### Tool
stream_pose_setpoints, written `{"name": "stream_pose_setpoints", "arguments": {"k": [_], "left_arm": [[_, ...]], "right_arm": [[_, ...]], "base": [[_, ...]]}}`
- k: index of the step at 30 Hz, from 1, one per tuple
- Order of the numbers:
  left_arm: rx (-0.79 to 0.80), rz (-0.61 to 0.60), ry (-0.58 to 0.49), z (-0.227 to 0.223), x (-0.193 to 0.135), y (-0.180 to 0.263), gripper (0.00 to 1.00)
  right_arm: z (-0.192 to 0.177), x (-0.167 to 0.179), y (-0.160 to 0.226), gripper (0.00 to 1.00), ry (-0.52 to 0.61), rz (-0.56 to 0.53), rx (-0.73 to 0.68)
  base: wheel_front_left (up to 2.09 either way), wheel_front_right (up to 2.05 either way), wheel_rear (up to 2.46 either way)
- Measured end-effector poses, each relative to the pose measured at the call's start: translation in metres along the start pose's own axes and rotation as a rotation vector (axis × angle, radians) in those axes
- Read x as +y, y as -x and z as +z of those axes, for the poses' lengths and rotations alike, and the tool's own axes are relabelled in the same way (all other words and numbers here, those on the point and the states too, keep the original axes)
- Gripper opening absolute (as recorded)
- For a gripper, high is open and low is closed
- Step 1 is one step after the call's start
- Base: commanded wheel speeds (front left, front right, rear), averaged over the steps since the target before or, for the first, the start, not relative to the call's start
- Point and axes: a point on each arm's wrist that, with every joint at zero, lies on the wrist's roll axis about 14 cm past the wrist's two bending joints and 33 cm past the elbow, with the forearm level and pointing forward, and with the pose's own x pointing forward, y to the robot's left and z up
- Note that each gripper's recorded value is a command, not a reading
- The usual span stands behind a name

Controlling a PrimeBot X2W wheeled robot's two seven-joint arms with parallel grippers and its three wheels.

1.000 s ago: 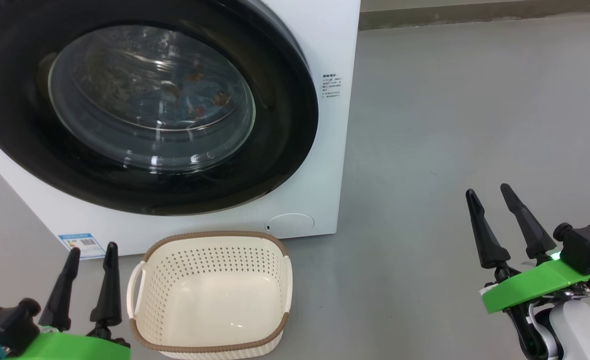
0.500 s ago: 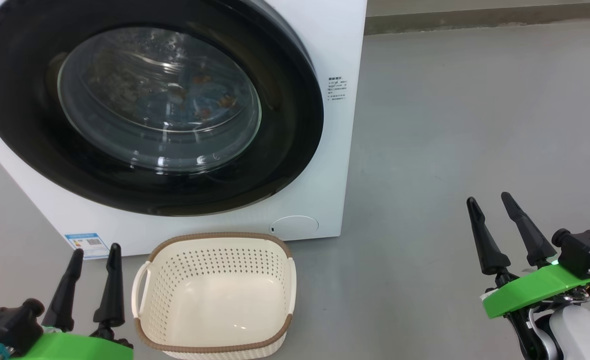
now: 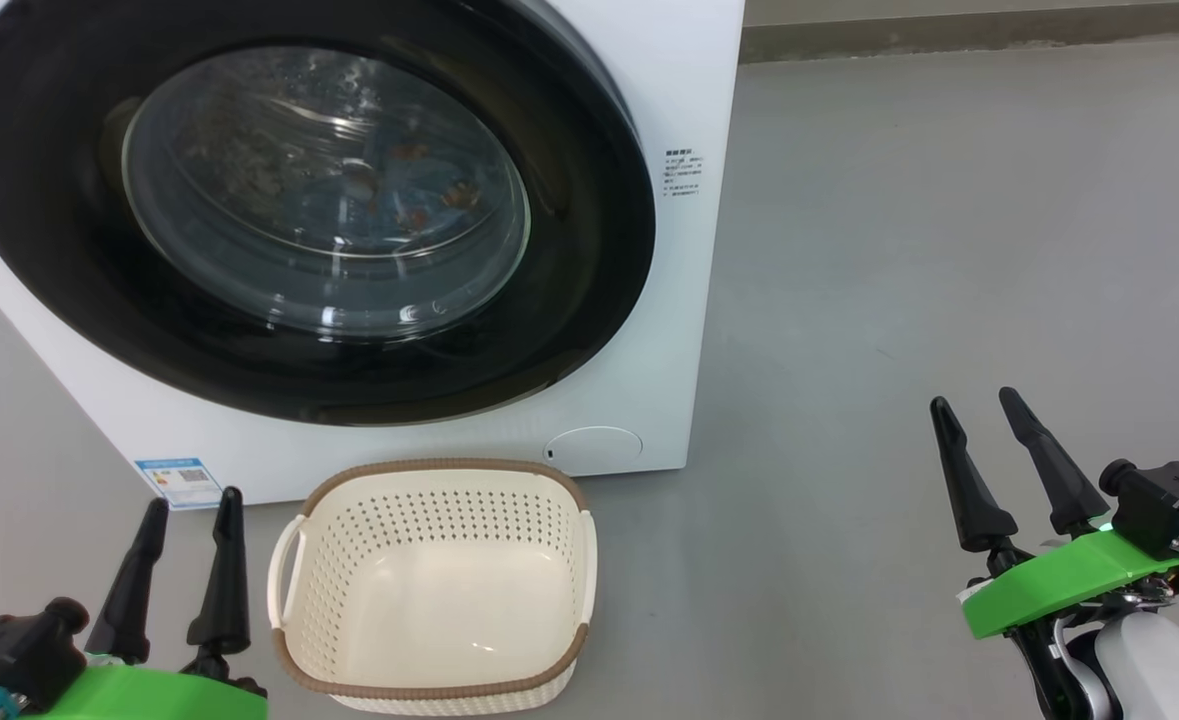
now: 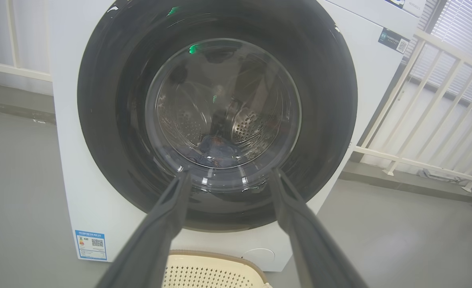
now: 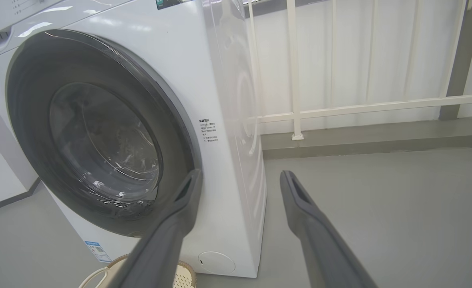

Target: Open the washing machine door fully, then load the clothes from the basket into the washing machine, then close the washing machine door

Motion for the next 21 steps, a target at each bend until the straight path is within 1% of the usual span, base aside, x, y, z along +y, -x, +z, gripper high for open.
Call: {"name": "stream_pose_setpoints", "arguments": {"k": [10,11,17,21], "left_arm": [[0.005,0.010,0.000,-0.001,0.003,0.000,1.00],[0.007,0.012,0.006,-0.002,0.003,0.000,0.00],[0.092,0.053,0.058,-0.037,0.003,0.015,0.00],[0.102,0.066,0.095,-0.039,0.004,0.015,0.00]], "right_arm": [[-0.003,0.001,-0.001,1.00,-0.006,0.001,0.005],[-0.004,0.001,-0.001,0.00,-0.007,0.000,0.009],[-0.042,0.003,0.017,0.00,-0.057,-0.034,0.113],[-0.043,0.001,0.019,0.00,-0.091,-0.050,0.119]], "base": [[0.00,0.00,0.00],[0.00,0.00,0.00],[0.00,0.00,0.00],[0.00,0.00,0.00]]}}
